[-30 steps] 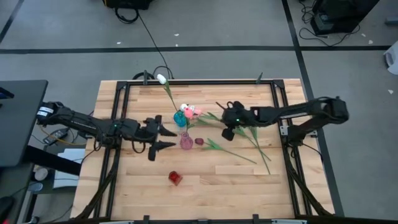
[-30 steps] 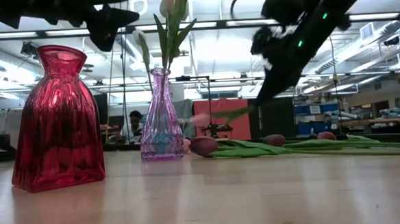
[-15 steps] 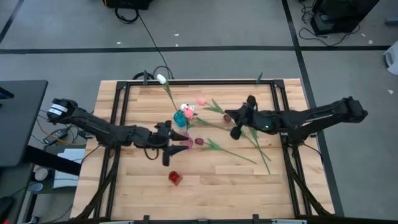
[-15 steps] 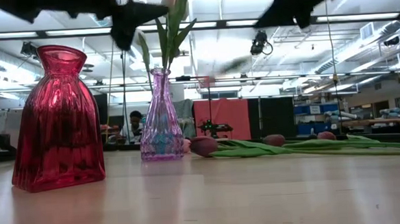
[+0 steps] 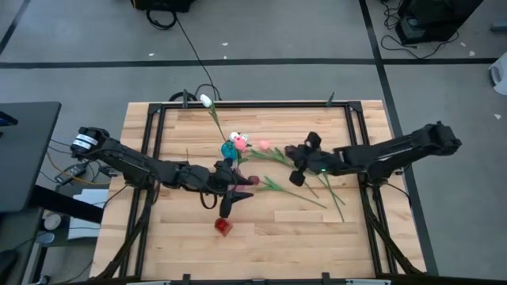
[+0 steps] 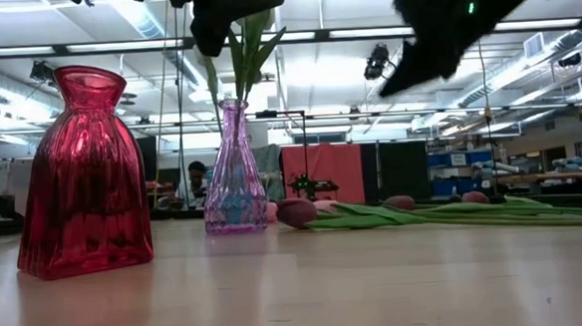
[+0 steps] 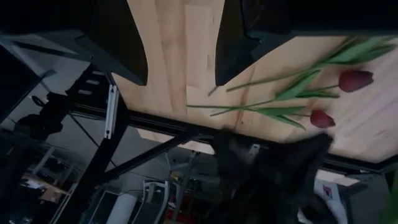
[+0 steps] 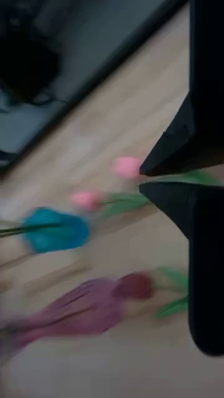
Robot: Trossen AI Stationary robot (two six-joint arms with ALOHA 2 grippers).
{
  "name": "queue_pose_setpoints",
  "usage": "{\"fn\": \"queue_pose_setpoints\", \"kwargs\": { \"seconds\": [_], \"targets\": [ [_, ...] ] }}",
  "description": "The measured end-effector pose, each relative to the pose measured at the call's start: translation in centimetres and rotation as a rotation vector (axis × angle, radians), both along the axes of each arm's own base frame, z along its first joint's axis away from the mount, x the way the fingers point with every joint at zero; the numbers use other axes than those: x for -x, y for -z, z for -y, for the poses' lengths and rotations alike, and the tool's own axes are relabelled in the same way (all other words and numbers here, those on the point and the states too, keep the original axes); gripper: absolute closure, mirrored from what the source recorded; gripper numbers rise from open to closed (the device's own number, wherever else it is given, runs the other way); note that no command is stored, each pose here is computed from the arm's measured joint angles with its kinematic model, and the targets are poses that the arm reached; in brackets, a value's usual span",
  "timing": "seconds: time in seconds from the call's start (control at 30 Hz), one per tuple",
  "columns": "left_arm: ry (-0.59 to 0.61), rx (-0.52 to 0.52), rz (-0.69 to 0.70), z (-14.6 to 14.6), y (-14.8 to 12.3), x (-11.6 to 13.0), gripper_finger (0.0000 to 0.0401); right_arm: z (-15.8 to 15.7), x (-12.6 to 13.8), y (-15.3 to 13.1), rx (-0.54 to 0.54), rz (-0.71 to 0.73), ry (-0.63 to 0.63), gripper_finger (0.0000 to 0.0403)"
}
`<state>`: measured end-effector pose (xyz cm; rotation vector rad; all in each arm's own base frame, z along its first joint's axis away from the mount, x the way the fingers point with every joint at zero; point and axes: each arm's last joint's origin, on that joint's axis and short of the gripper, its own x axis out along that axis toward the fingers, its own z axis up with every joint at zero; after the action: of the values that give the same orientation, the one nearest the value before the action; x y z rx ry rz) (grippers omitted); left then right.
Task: Sort flowers into vase by color
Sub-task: Put the right pink tulip into the purple vase
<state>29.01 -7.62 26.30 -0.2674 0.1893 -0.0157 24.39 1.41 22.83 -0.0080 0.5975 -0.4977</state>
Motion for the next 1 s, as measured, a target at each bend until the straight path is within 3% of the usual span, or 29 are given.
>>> {"fn": "queue_pose_setpoints", "kwargs": {
  "seconds": [0.13, 0.27, 0.37, 0.63, 0.8, 1.0],
  "targets": [
    [-0.003, -0.009, -0.008, -0.1, 0.1, 0.0, 0.0208, 1.1, -1.5, 3.2, -0.047, -0.127, -0.006, 0.0320],
    [0.000, -0.026, -0.026, -0.1, 0.3, 0.0, 0.0208, 2.1, -2.1, 6.0, -0.186, -0.255, -0.036, 0.0277],
    [0.002, -0.038, -0.048, -0.1, 0.5, 0.1, 0.0208, 2.8, -2.4, 7.8, -0.222, -0.332, -0.019, 0.0263],
    [-0.005, -0.044, -0.064, -0.2, 0.6, 0.1, 0.0208, 4.6, -2.8, 10.2, -0.249, -0.403, 0.046, 0.0263],
    [-0.006, -0.048, -0.078, -0.2, 0.8, 0.2, 0.0208, 5.1, -2.8, 10.2, -0.223, -0.399, 0.074, 0.0265],
    [-0.006, -0.055, -0.100, -0.2, 1.0, 0.2, 0.0208, 5.0, -2.8, 10.2, -0.217, -0.405, 0.063, 0.0305]
  ]
}}
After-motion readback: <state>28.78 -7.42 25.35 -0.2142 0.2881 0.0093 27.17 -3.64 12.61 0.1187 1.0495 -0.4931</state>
